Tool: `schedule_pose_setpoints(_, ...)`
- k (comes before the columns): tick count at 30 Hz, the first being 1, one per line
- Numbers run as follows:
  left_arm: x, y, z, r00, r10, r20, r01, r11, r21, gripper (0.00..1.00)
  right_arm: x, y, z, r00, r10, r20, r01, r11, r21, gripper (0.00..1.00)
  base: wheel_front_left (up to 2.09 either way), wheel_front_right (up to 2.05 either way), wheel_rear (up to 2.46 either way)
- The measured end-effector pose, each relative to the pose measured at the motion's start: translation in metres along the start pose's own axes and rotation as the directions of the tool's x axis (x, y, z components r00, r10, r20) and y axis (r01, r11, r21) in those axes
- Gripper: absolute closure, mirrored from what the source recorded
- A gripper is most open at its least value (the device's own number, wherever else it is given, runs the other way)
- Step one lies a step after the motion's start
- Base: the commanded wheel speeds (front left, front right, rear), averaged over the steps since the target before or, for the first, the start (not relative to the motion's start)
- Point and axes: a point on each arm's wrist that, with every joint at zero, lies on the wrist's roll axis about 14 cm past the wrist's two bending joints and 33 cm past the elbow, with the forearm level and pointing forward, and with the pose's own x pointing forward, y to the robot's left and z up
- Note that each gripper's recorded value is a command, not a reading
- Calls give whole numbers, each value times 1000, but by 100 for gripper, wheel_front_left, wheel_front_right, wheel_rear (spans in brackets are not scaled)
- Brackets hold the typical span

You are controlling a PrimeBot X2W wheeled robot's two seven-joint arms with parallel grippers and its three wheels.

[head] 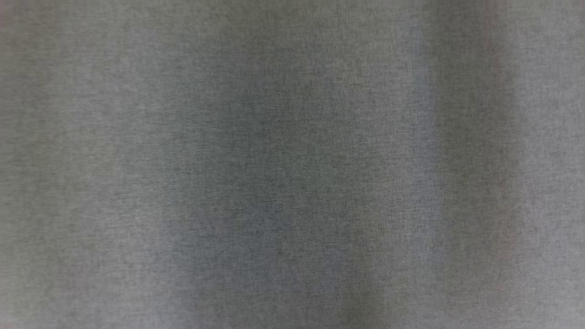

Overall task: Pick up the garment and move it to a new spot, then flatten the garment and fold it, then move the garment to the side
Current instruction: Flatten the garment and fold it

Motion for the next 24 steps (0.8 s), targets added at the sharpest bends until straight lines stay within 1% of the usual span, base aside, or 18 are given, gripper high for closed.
schedule_pose_setpoints(2,5,2,-9,1000,3,-5,-3,1000,-10,100,4,-5,-6,1000,-12,2,12,1000,2,100,0,0,0)
schedule_pose_setpoints(4,9,1,-23,1000,2,-5,-3,999,-46,100,5,-9,-18,1000,-21,-6,21,1000,3,100,0,0,0)
schedule_pose_setpoints(5,10,0,-30,1000,3,-6,-3,998,-64,100,6,-10,-26,1000,-19,-18,19,1000,-3,100,0,0,0)
schedule_pose_setpoints(6,12,-3,-44,1000,-2,-6,1,995,-96,100,6,-8,-42,999,-7,-36,7,1000,-17,100,0,0,0)
schedule_pose_setpoints(7,12,-3,-44,1000,-2,-6,1,995,-96,100,6,-8,-42,999,-7,-36,7,1000,-17,100,0,0,0)
schedule_pose_setpoints(8,12,-8,-54,1000,-11,-14,9,994,-109,100,4,-8,-54,999,-4,-54,3,1000,-20,100,0,0,0)
schedule_pose_setpoints(10,7,-17,-75,999,-25,-23,21,989,-144,100,-6,-11,-82,995,-7,-95,6,1000,-1,100,0,0,0)
schedule_pose_setpoints(12,0,-31,-92,998,-48,-34,41,982,-184,100,-20,-18,-103,992,-14,-129,15,1000,14,100,0,0,0)
schedule_pose_setpoints(13,-4,-37,-97,998,-53,-25,46,974,-222,100,-26,-21,-109,990,-14,-137,17,1000,17,100,0,0,0)
schedule_pose_setpoints(15,-14,-52,-109,997,-73,-36,61,963,-262,100,-42,-26,-119,989,-15,-150,19,999,31,100,0,0,0)
schedule_pose_setpoints(16,-20,-53,-112,998,-60,-32,48,952,-301,100,-52,-28,-126,986,-12,-167,18,999,32,100,0,0,0)
schedule_pose_setpoints(19,-42,-62,-127,996,-51,-69,24,936,-351,100,-89,-37,-150,974,-13,-227,25,998,51,100,0,0,0)
schedule_pose_setpoints(22,-68,-84,-144,990,-69,-122,17,921,-390,100,-129,-44,-166,958,-13,-287,35,997,74,100,0,0,0)
schedule_pose_setpoints(24,-82,-95,-141,990,-67,-125,9,909,-416,100,-156,-44,-173,944,-1,-330,32,996,86,100,0,0,0)
